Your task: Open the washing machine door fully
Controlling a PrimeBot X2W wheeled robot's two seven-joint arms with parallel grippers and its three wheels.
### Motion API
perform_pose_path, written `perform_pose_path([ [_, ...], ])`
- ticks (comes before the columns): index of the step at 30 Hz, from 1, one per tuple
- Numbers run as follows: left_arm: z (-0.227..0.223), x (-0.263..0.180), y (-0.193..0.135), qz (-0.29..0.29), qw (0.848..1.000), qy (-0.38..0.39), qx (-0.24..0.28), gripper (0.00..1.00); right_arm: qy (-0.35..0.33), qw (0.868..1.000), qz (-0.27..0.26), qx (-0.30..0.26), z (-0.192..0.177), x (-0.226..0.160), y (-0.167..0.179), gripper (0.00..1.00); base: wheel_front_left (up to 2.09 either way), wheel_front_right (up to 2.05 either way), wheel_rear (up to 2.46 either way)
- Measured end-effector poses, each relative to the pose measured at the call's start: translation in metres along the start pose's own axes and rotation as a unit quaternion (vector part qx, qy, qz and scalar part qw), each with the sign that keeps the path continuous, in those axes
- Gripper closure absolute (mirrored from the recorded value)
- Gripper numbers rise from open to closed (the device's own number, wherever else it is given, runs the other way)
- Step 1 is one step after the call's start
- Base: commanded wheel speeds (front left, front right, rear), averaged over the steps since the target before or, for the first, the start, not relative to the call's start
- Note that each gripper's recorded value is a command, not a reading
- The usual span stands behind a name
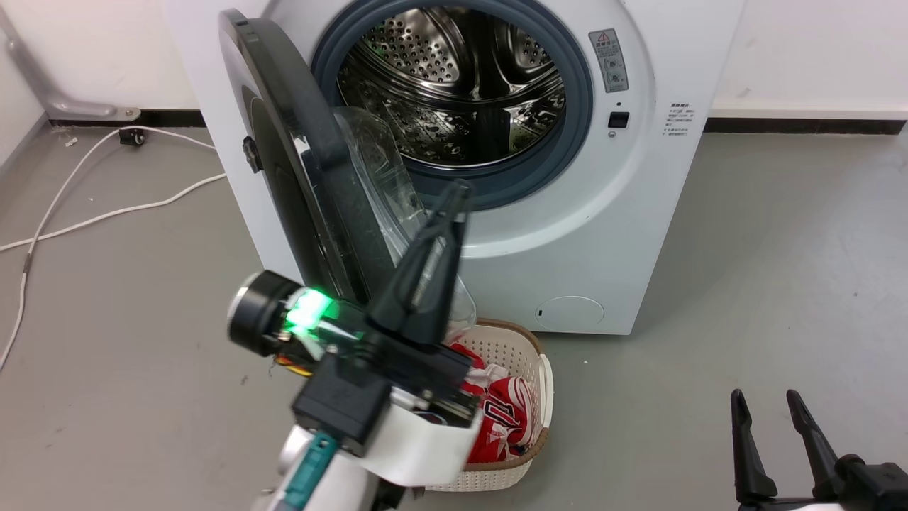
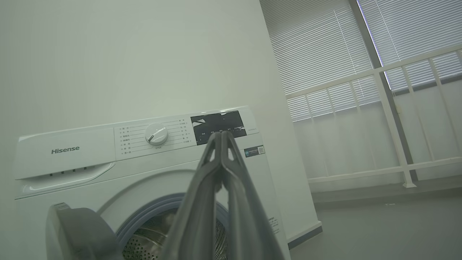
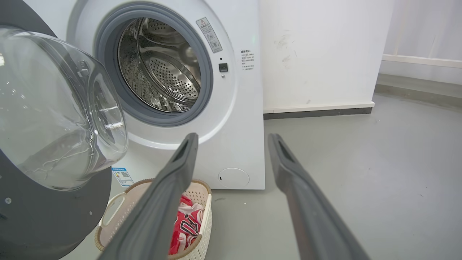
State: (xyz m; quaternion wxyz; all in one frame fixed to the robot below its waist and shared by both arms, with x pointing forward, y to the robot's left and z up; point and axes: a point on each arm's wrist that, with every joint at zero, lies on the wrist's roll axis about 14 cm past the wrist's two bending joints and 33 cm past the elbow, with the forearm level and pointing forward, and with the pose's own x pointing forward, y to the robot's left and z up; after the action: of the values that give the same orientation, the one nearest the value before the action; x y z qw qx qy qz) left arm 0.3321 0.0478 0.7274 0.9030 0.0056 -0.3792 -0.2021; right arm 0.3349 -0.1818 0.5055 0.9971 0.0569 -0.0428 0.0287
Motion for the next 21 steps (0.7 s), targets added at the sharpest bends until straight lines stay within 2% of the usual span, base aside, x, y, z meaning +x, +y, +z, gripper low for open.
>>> perform_pose_path([
  [8, -0.017, -0.002, -0.056, -0.079, 0.995, 0.025, -0.054, 1.0, 0.007, 1.0, -0.005, 0.003, -0.004, -0.002, -0.003, 0.0, 0.0, 0.0, 0.0],
  [21, -0.054, -0.031, -0.126, -0.166, 0.973, 0.102, -0.125, 1.0, 0.022, 1.0, -0.006, 0.007, -0.014, -0.001, -0.003, 0.0, 0.0, 0.0, 0.0],
])
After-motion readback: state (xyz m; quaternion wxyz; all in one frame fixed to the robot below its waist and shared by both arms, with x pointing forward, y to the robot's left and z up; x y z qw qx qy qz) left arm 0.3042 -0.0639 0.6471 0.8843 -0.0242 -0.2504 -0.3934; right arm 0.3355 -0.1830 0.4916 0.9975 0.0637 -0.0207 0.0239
